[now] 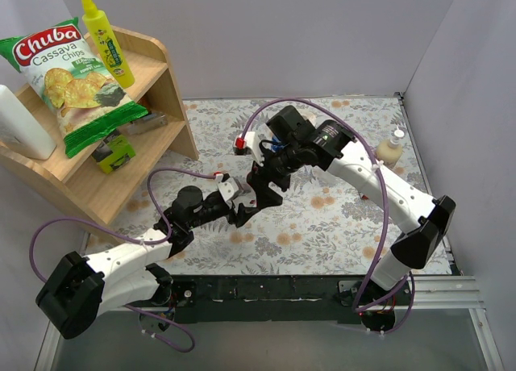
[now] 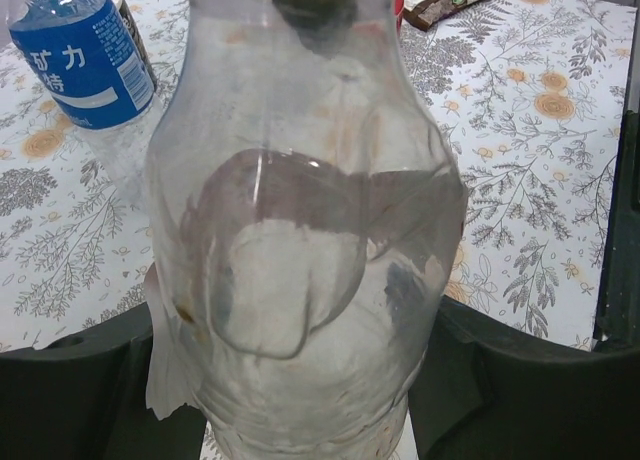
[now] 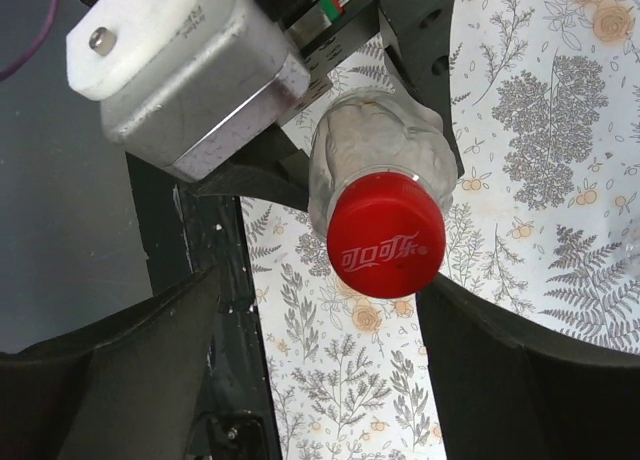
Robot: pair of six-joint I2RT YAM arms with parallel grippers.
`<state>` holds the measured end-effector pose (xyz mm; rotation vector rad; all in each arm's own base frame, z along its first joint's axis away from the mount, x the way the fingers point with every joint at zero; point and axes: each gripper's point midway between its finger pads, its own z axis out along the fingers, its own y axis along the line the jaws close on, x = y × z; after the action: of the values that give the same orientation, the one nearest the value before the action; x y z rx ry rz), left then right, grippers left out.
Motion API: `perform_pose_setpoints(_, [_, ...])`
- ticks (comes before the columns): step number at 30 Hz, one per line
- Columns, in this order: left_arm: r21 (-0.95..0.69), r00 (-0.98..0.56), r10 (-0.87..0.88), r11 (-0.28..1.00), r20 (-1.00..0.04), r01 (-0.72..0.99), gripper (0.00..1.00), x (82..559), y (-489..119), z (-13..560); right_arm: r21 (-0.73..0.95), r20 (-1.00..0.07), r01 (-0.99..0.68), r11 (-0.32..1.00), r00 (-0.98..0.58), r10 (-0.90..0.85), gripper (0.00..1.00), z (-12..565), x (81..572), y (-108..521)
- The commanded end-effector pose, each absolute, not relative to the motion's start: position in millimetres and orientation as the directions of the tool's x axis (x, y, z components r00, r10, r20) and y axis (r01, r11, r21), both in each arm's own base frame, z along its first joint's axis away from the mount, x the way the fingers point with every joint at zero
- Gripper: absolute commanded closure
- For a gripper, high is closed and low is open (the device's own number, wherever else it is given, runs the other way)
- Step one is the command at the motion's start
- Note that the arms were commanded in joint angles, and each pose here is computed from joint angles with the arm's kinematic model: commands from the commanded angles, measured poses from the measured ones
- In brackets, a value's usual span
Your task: Screw on the bottle caps
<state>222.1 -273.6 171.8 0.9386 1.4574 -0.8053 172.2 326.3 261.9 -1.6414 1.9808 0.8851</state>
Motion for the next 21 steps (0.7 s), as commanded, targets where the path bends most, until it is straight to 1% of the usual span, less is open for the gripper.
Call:
perform_pose_setpoints(1, [0.056, 0.019, 0.085, 0.454, -0.996, 0.889, 1.0, 224, -271, 178, 0.183, -0.694, -0.98, 0.073, -0.181, -0.697, 0.11, 282, 168, 325])
perform_pose_setpoints(5, [0.063, 0.013, 0.116, 0.443, -0.993, 0.894, 1.0, 221, -269, 171, 0.146, -0.663, -0.986, 0.083, -0.159, -0.731, 0.09, 278, 178, 303])
perform_pose_setpoints(6, [0.074, 0.02, 0.129, 0.432, -0.991, 0.899, 1.0, 220, -269, 169, 0.131, -0.675, -0.988, 0.087, -0.153, -0.722, 0.09, 282, 182, 296])
perform_pose_setpoints(7, [0.077, 0.022, 0.139, 0.4, -0.99, 0.913, 1.0, 214, -271, 168, 0.123, -0.685, -0.985, 0.12, -0.172, -0.708, 0.09, 285, 193, 285])
perform_pose_setpoints(8, [0.073, 0.009, 0.172, 0.371, -0.985, 0.926, 1.0, 208, -270, 160, 0.106, -0.695, -0.986, 0.126, -0.164, -0.7, 0.08, 287, 198, 279])
perform_pose_setpoints(9, [0.094, 0.028, 0.193, 0.34, -0.981, 0.936, 1.0, 204, -270, 157, 0.037, -0.719, -0.995, 0.096, -0.093, -0.689, 0.09, 296, 203, 271])
perform_pose_setpoints(10, [0.106, 0.055, 0.195, 0.262, -0.979, 0.959, 1.0, 193, -275, 160, -0.008, -0.733, -0.997, 0.081, -0.05, -0.679, 0.08, 302, 207, 266])
perform_pose_setpoints(11, [0.095, 0.044, 0.238, 0.207, -0.97, 0.974, 1.0, 183, -273, 149, -0.068, -0.749, -0.997, 0.035, 0.028, -0.662, 0.08, 312, 204, 264])
perform_pose_setpoints(12, [0.103, 0.058, 0.258, 0.166, -0.964, 0.981, 1.0, 177, -274, 146, -0.155, -0.752, -0.986, -0.055, 0.154, -0.641, 0.08, 320, 203, 264])
perform_pose_setpoints(13, [0.141, 0.105, 0.266, 0.121, -0.958, 0.983, 1.0, 175, -276, 150, -0.192, -0.767, -0.974, -0.118, 0.224, -0.601, 0.08, 327, 196, 269])
perform_pose_setpoints(14, [0.108, 0.081, 0.296, 0.074, -0.952, 0.991, 1.0, 166, -274, 141, -0.242, -0.771, -0.959, -0.151, 0.284, -0.57, 0.09, 336, 191, 270])
perform_pose_setpoints(15, [0.113, 0.093, 0.308, 0.048, -0.947, 0.992, 1.0, 164, -274, 139, -0.304, -0.754, -0.927, -0.218, 0.374, -0.54, 0.1, 336, 189, 274])
perform_pose_setpoints(16, [0.131, 0.117, 0.316, 0.024, -0.941, 0.991, 1.0, 163, -275, 140, -0.326, -0.75, -0.902, -0.284, 0.429, -0.504, 0.12, 337, 176, 280])
perform_pose_setpoints(18, [0.126, 0.121, 0.327, -0.004, -0.937, 0.992, 1.0, 162, -277, 141, -0.357, -0.72, -0.857, -0.37, 0.505, -0.476, 0.18, 330, 163, 285])
perform_pose_setpoints(19, [0.122, 0.12, 0.343, -0.014, -0.932, 0.992, 1.0, 161, -275, 138, -0.37, -0.696, -0.818, -0.441, 0.558, -0.451, 0.21, 325, 151, 287])
perform_pose_setpoints(20, [0.122, 0.123, 0.342, -0.023, -0.932, 0.992, 1.0, 161, -276, 140, -0.37, -0.685, -0.798, -0.475, 0.58, -0.441, 0.26, 319, 145, 288])
perform_pose_setpoints(21, [0.123, 0.124, 0.341, -0.025, -0.932, 0.992, 1.0, 161, -277, 141, -0.362, -0.677, -0.784, -0.504, 0.593, -0.436, 0.28, 314, 141, 288])
